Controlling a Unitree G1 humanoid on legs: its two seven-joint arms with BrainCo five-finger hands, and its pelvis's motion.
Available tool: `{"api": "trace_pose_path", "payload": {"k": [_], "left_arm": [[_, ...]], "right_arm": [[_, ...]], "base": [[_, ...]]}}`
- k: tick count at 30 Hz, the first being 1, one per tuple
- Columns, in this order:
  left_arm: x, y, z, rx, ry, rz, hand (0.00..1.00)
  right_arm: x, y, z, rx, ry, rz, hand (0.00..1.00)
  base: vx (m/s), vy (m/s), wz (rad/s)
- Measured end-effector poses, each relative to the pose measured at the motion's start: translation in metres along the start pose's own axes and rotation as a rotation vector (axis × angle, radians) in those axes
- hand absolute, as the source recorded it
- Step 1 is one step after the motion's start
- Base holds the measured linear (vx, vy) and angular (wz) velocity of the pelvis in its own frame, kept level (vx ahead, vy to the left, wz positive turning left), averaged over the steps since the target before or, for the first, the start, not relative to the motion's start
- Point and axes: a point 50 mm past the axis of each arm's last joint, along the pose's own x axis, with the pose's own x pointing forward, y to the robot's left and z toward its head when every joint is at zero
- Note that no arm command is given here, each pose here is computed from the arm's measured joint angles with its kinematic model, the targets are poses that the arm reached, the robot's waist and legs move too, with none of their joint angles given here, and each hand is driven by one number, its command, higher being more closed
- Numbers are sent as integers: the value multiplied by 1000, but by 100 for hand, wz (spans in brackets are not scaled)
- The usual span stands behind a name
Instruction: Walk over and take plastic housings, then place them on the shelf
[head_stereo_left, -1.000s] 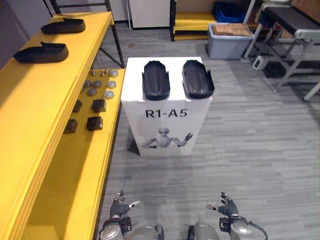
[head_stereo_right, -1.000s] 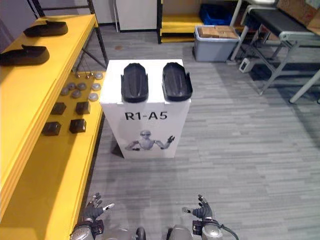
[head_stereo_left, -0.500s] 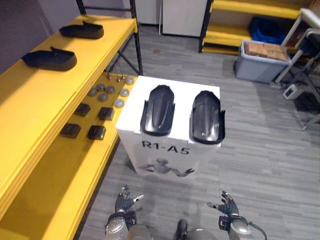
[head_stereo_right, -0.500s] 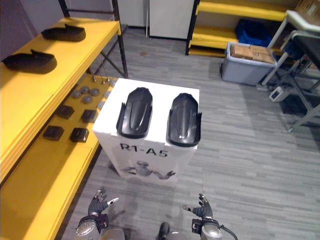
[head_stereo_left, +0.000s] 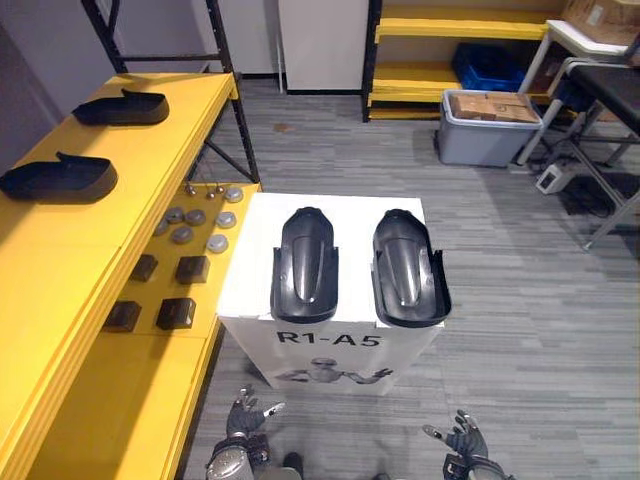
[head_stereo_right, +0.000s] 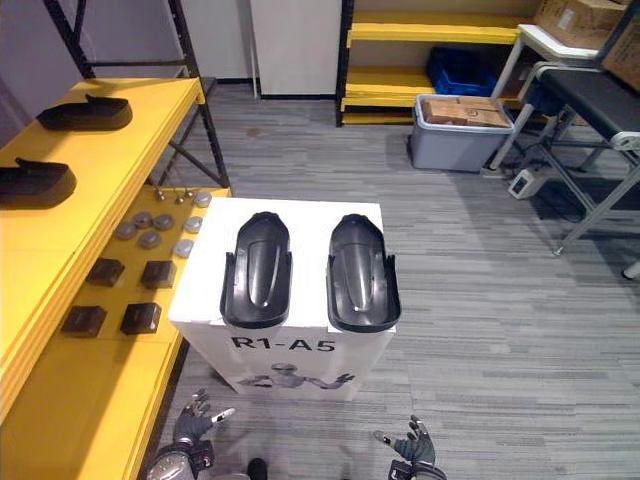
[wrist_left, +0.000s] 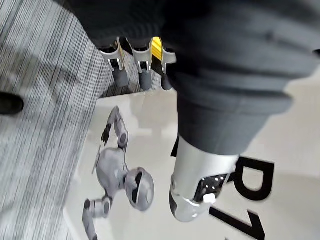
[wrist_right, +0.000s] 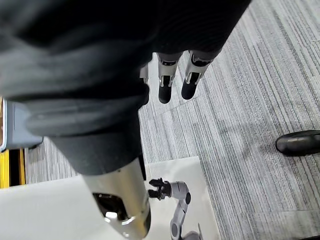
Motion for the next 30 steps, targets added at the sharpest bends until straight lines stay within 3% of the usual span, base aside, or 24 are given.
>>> {"api": "trace_pose_path", "payload": {"k": [3, 6, 10, 16, 21, 30], "left_arm": [[-4, 12, -6, 3, 15, 31, 0], [-9, 20, -13, -4, 33, 54, 0], [-14, 27, -19, 7, 46, 65, 0], [-16, 26, -23, 21, 57, 36, 0], [-18, 18, -25, 35, 62, -6, 0], [-19, 6, -27, 33, 68, -40, 0]], "right_arm": [[3, -25, 25, 40, -95, -77, 0], [0, -49, 82, 30, -315, -130, 0], [-19, -54, 146, -5, -588, -119, 0], [-52, -15, 214, -31, -912, 16, 0], [-69, 44, 247, -177, -1081, 149, 0], [-34, 71, 236, -399, -931, 102, 0]], "base": [[46, 44, -18], [39, 44, -19], [41, 25, -9], [6, 1, -1], [-13, 3, 4], [-30, 17, 21]]}}
